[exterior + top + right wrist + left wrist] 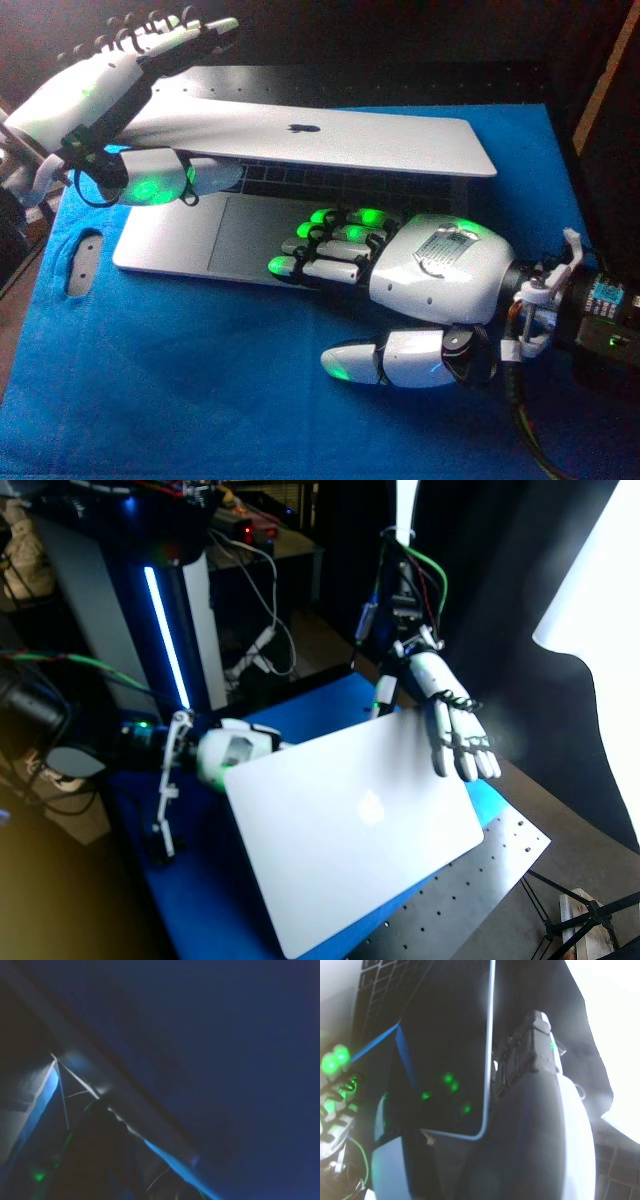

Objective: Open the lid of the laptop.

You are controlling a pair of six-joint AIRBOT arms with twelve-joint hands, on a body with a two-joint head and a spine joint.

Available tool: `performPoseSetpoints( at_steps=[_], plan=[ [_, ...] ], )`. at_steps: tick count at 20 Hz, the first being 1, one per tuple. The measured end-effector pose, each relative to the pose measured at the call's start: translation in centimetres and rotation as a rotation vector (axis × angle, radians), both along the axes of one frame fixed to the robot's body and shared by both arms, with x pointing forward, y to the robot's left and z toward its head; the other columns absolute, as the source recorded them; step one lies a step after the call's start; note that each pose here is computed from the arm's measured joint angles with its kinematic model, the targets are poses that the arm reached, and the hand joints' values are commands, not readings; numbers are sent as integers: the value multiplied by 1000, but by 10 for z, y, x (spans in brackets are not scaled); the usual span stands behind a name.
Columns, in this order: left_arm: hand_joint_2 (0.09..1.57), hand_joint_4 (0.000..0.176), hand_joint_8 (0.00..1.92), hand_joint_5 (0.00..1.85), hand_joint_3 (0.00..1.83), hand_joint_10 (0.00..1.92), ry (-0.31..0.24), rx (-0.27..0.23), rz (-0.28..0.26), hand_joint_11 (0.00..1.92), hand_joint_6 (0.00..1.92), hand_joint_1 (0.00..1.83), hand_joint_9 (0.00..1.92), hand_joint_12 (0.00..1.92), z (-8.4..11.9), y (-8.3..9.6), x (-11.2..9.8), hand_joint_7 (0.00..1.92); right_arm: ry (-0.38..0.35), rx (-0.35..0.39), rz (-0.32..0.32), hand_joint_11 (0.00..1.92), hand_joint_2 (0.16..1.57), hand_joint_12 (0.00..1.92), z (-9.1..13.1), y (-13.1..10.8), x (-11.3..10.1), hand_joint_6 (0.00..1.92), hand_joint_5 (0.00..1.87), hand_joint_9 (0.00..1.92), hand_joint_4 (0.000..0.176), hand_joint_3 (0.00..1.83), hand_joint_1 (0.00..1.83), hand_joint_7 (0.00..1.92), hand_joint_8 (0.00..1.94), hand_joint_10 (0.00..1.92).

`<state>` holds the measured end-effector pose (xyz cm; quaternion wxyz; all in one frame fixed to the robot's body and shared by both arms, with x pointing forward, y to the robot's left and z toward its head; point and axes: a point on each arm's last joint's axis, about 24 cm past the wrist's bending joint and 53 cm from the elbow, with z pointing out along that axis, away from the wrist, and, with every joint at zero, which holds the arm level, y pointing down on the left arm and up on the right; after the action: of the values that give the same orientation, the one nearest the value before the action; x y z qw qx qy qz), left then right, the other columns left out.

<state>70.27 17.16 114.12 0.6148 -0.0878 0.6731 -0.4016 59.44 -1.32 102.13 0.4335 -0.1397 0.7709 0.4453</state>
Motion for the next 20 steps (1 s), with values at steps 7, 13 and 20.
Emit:
performPoseSetpoints(
  at_steps=[7,13,20],
  plan=[
    [1032,161,3,183,1,6,-10,1,-2,0,3,760,54,0,5,0,1,137,16,21,8,1,1331,490,4,2,0,8,97,78,0,2,0,94,5,7],
    [1011,161,7,158,0,11,-52,-23,1,29,4,825,105,13,24,-4,11,170,18,20,14,36,1326,494,4,2,0,9,138,104,0,0,0,135,9,5],
    [1038,176,3,117,0,3,-122,-55,16,2,6,753,86,1,55,-8,30,170,18,17,22,15,1297,509,3,2,-1,1,120,85,0,0,0,110,2,2]
  ],
)
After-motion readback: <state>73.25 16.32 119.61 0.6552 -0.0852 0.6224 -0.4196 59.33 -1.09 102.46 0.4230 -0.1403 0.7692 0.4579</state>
